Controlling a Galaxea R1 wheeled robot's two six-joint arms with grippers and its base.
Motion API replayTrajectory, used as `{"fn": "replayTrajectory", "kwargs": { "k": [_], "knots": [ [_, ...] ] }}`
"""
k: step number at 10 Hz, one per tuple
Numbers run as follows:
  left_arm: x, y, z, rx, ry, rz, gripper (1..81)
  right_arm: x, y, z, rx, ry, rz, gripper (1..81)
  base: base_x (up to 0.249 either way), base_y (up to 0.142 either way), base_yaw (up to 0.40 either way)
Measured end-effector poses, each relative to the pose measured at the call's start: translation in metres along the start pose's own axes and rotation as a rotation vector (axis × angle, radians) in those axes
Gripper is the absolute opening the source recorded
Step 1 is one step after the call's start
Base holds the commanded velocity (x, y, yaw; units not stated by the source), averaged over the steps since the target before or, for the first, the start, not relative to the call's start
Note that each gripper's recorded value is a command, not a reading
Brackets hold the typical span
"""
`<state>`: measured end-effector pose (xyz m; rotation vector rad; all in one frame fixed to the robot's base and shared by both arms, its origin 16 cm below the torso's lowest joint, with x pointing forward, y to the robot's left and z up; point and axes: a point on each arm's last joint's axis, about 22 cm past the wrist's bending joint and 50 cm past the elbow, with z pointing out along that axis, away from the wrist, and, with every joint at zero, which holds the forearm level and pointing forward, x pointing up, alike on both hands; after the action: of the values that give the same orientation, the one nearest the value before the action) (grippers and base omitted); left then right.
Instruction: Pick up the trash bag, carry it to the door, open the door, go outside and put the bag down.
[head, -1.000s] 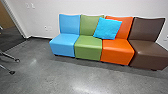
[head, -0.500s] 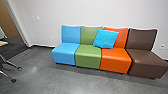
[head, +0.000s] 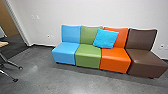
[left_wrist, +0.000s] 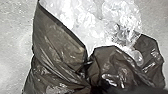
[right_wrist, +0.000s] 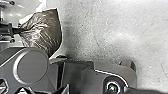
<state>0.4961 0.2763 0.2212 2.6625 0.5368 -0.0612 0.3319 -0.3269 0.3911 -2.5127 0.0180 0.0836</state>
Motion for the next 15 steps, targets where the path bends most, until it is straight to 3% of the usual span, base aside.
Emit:
{"fn": "replayTrajectory", "kwargs": {
  "k": [1,2,4,5,7,10,13,15],
  "knots": [
    [-0.003,-0.008,-0.014,0.002,-0.011,0.020,1.0,-0.002,-0.002,-0.005,-0.004,-0.006,0.009,81.1,0.000,0.000,0.000],
    [-0.012,-0.003,-0.025,-0.016,-0.039,0.050,1.0,-0.007,-0.007,-0.007,-0.002,-0.016,0.017,81.1,0.000,0.000,0.000],
    [-0.046,0.000,-0.048,-0.049,-0.135,0.142,1.0,-0.021,-0.015,-0.014,-0.002,-0.033,0.030,81.1,0.000,0.000,0.000],
    [-0.061,-0.013,-0.065,-0.044,-0.173,0.179,1.0,-0.023,-0.019,-0.018,-0.005,-0.029,0.029,81.1,0.000,0.000,0.000],
    [-0.076,-0.034,-0.097,-0.018,-0.180,0.197,1.0,-0.026,-0.026,-0.024,-0.015,-0.012,0.026,81.1,0.000,0.000,0.000],
    [-0.099,-0.014,-0.122,-0.041,-0.178,0.238,1.0,-0.040,-0.043,-0.032,-0.018,0.001,0.019,81.1,0.000,0.000,0.000],
    [-0.145,-0.006,-0.138,-0.055,-0.206,0.263,1.0,-0.057,-0.051,-0.037,-0.035,0.012,0.018,81.1,0.000,0.000,0.000],
    [-0.154,-0.002,-0.155,-0.054,-0.188,0.269,1.0,-0.073,-0.062,-0.038,-0.034,0.013,0.016,81.1,0.000,0.000,0.000]
  ]
}}
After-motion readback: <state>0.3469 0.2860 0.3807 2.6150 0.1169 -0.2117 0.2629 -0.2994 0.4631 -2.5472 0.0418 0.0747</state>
